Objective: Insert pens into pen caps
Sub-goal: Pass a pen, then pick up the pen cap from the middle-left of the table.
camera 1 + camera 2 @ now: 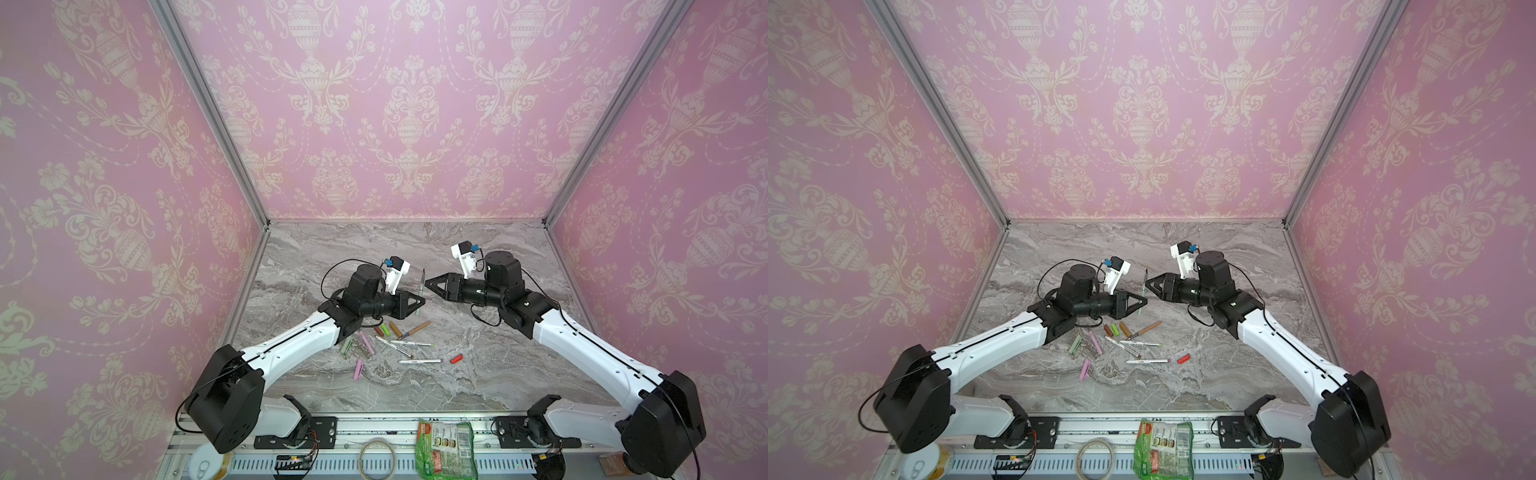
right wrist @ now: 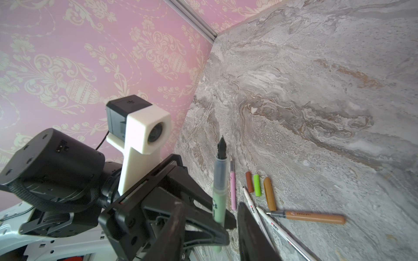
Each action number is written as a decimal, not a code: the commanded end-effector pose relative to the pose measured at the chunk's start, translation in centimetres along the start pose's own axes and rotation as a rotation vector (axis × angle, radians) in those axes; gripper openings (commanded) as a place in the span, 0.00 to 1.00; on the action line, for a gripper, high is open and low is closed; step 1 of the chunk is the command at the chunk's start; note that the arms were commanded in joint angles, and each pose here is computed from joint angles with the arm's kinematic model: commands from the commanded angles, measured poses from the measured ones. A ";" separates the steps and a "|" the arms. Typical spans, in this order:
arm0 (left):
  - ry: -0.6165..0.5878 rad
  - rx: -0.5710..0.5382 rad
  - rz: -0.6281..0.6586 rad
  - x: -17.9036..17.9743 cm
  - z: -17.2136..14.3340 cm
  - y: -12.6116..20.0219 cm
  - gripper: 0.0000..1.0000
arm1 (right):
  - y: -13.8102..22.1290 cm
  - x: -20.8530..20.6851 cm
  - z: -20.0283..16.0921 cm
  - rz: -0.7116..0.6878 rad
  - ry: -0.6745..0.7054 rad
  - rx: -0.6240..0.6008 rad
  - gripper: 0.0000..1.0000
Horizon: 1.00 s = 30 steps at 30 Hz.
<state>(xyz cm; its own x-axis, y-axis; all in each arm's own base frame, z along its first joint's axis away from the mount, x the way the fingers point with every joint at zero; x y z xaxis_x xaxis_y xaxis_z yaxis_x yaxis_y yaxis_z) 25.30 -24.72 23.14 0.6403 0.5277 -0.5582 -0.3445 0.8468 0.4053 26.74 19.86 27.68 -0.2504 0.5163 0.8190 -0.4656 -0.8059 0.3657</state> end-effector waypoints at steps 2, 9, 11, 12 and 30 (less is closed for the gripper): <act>-0.091 -0.035 0.322 2.1 0.3 4.0 0.00 | 0.6 1.7 -0.6 0.018 0.089 0.046 0.55; -0.180 -0.176 0.777 3.3 0.9 13.6 0.00 | -1.8 2.2 -4.3 -0.119 0.287 0.239 0.67; -0.219 -0.204 0.914 3.2 0.8 16.4 0.00 | -3.1 1.8 -4.8 -0.204 0.278 0.268 0.67; -0.233 -0.218 0.979 3.2 0.7 17.6 0.00 | -3.8 1.5 -4.9 -0.257 0.270 0.269 0.67; -0.255 -0.534 1.363 0.4 -4.1 30.6 0.00 | -19.7 5.1 -16.3 -0.652 0.385 0.540 0.65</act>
<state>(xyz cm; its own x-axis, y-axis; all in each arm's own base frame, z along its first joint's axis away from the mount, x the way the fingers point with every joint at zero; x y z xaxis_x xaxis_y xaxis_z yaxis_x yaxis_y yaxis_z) 12.80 0.88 33.39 -0.2532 0.9588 0.1290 -0.9531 -0.2701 0.1369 21.45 42.85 18.35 -0.4034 0.8658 0.2961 -0.1869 -0.3947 0.8996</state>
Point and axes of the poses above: each gripper's point midway between its finger pads, its own y axis back along the fingers, its own x axis along the line the jaws close on, z = x × y, the point moved 7 cm from there along y, back along the fingers, and after that the axes turned 9 degrees about -y, right-handed, at the moved point
